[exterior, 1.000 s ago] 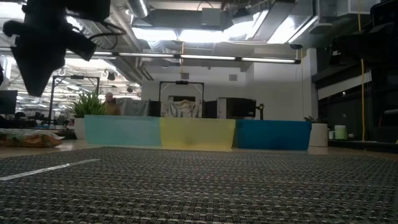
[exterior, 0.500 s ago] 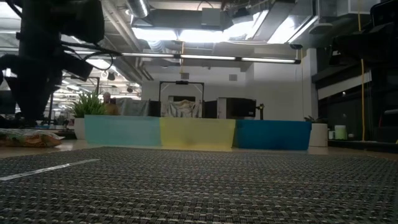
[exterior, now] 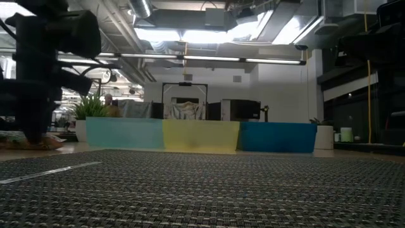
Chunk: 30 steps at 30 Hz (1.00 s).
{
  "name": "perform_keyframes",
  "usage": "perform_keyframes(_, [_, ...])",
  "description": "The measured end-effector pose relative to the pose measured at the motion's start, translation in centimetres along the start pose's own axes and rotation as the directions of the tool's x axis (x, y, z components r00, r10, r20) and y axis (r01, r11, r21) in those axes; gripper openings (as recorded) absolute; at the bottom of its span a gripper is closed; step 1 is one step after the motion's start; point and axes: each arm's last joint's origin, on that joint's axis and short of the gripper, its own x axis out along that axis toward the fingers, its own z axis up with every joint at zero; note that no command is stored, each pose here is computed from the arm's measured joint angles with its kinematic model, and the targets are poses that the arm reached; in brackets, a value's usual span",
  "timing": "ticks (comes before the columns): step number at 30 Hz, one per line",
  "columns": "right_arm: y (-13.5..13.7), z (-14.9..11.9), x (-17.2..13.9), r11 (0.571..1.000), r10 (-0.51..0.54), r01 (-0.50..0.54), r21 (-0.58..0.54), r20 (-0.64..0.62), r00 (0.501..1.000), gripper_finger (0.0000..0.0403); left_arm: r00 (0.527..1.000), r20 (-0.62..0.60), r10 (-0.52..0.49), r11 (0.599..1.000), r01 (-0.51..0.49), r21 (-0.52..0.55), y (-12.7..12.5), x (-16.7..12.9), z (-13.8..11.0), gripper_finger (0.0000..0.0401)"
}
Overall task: Pick and place Granola Bars by type
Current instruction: Put the yellow granola bar into the green bin
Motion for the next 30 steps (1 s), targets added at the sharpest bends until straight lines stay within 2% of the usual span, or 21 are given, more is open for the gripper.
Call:
perform_keyframes(5, [0.0,0.0,0.0,1.000,0.000,0.000,0.000,0.000,1.000,0.0026,0.999,0.029,0.028,0.999,-0.027,-0.033,0.3,0.8,-0.3,0.0255])
perform_keyframes(9, [0.0,0.0,0.0,1.000,0.000,0.000,0.000,0.000,1.000,0.0026,0.996,0.054,0.070,0.995,-0.066,-0.071,0.4,0.9,-0.3,0.0239])
perform_keyframes(13, [0.0,0.0,0.0,1.000,0.000,0.000,0.000,0.000,1.000,0.0026,0.997,0.050,0.065,0.995,-0.061,-0.076,0.4,0.9,-0.3,0.0200])
perform_keyframes(23, [0.0,0.0,0.0,1.000,0.000,0.000,0.000,0.000,1.000,0.0026,0.997,0.049,0.056,0.995,-0.052,-0.086,0.4,0.8,-0.3,0.0064])
perform_keyframes(26, [0.0,0.0,0.0,1.000,0.000,0.000,0.000,0.000,1.000,0.0026,0.997,0.057,0.059,0.994,-0.054,-0.093,0.3,0.7,-0.1,0.0045])
perform_keyframes(30, [0.0,0.0,0.0,1.000,0.000,0.000,0.000,0.000,1.000,0.0026,0.992,0.126,0.032,0.997,-0.023,-0.072,-0.4,-1.0,1.2,0.0042])
